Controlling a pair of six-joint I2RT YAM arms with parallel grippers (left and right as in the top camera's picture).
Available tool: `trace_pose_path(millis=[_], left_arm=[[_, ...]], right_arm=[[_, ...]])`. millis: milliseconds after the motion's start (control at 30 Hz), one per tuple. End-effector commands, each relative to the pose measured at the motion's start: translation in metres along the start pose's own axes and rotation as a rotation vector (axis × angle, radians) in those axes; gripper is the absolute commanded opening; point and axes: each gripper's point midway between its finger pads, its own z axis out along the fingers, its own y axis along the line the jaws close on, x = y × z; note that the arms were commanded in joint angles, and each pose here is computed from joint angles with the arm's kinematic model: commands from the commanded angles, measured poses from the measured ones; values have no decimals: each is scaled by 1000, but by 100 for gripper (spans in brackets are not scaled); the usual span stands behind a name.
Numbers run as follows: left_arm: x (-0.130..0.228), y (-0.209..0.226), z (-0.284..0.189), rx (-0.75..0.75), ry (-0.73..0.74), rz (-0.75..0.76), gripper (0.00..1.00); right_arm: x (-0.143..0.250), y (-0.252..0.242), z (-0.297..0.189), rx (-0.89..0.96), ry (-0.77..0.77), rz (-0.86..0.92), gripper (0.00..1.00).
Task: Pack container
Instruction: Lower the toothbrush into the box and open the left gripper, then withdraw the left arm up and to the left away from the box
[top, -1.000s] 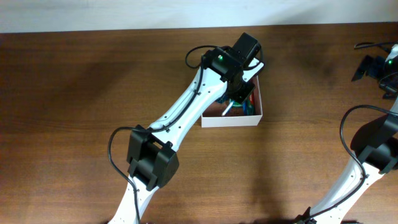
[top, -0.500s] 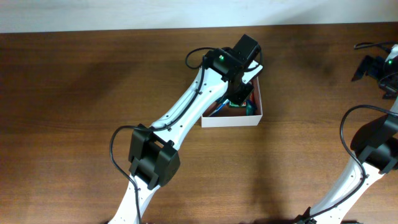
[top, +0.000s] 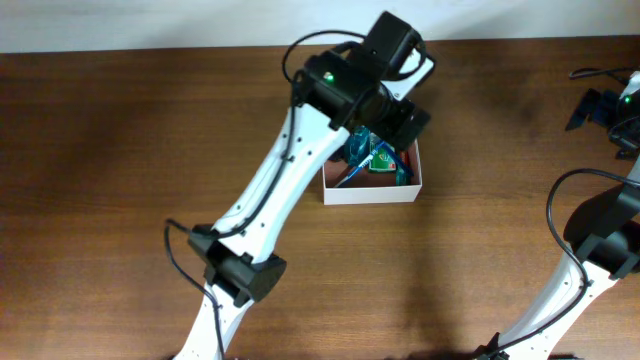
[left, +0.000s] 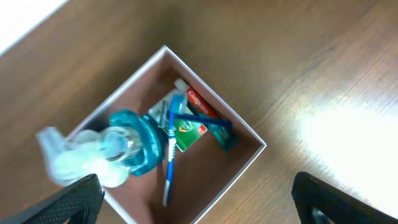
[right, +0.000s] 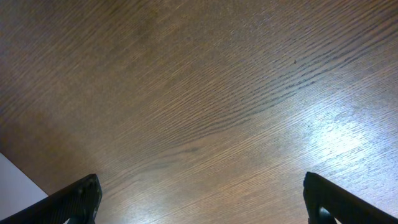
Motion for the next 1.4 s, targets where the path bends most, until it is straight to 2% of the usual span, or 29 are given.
trace_pose_path(millis=[0,300,533,733,933,1133,1367], left_arm=[[-8,23,-36,-76,-61,-16,99],[8,33,-37,-122,5,-26,99],[-9,36,-45,-144,-70,1,99],[-11,58,-73,-268,-99,31,99],[-3,68,-114,-293,-110,108,99],[17,87,-148,-311,-93,63,99],[29,121,-154,-310,-82,-2,99]], right_arm=[[0,4,-12,-8,-28,-3,99],[0,4,-12,-8,-28,-3,99],[0,4,-12,-8,-28,-3,99],[0,4,-12,-8,-28,-3,99],[0,4,-12,-8,-28,-3,99],[0,4,-12,-8,-28,-3,99],[0,4,-12,-8,-28,-3,99]])
